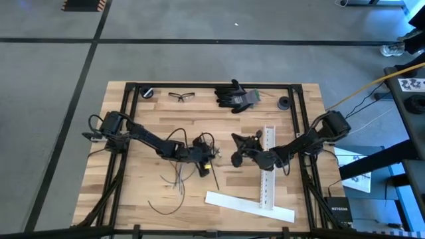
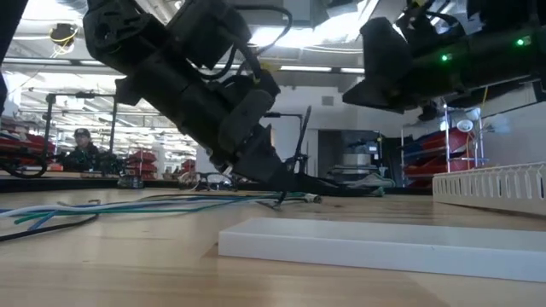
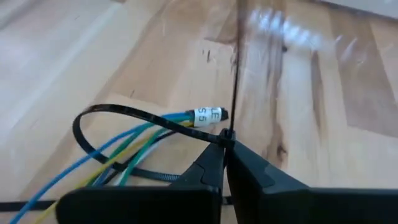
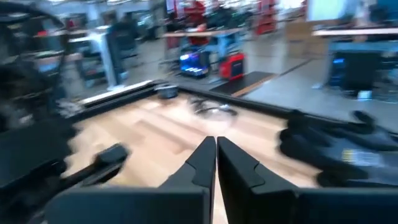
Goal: Ziptie cables
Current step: Wrap the cable wires with the black zip tie
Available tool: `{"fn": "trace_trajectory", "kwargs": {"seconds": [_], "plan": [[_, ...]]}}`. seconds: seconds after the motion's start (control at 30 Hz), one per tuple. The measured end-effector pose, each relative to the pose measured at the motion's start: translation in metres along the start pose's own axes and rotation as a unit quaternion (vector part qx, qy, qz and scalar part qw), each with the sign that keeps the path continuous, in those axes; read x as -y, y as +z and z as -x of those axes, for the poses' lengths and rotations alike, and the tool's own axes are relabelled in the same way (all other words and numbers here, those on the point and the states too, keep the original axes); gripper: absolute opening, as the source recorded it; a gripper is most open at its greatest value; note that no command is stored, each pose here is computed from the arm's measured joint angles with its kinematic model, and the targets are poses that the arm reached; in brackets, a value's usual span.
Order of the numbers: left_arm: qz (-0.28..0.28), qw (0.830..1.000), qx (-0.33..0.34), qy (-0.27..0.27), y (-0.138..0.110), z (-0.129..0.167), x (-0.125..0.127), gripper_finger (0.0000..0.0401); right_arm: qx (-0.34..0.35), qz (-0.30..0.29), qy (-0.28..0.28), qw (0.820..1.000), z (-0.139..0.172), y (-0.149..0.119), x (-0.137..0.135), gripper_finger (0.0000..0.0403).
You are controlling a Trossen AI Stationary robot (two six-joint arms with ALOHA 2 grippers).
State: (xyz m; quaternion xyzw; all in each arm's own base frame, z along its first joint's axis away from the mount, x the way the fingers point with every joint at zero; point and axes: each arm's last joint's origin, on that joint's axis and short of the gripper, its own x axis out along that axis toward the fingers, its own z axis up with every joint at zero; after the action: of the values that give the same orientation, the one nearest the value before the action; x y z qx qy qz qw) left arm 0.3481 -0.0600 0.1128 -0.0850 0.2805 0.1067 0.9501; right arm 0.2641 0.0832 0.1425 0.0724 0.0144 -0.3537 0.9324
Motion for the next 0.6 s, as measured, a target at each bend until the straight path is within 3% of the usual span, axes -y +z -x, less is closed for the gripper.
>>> {"fn": "trace_trajectory", "kwargs": {"seconds": [0.13, 0.23, 0.4, 0.6], "plan": [[-0.001, 1.0, 0.007, -0.002, 0.007, 0.006, 0.0, 0.0, -0.048, 0.042, 0.063, 0.996, 0.001, -0.011, 0.001, 0.0001], [-0.001, 1.0, 0.008, -0.003, 0.009, 0.008, 0.0, 0.0, -0.093, 0.025, 0.107, 0.99, 0.002, -0.018, -0.001, 0.0014], [0.003, 1.0, 0.014, -0.016, 0.013, 0.01, 0.001, 0.0, -0.175, -0.025, 0.183, 0.967, 0.001, -0.028, -0.001, 0.0086], [0.004, 1.0, 0.016, -0.018, 0.014, 0.01, 0.001, 0.0, -0.175, -0.012, 0.204, 0.963, -0.02, -0.029, -0.01, 0.016]]}}
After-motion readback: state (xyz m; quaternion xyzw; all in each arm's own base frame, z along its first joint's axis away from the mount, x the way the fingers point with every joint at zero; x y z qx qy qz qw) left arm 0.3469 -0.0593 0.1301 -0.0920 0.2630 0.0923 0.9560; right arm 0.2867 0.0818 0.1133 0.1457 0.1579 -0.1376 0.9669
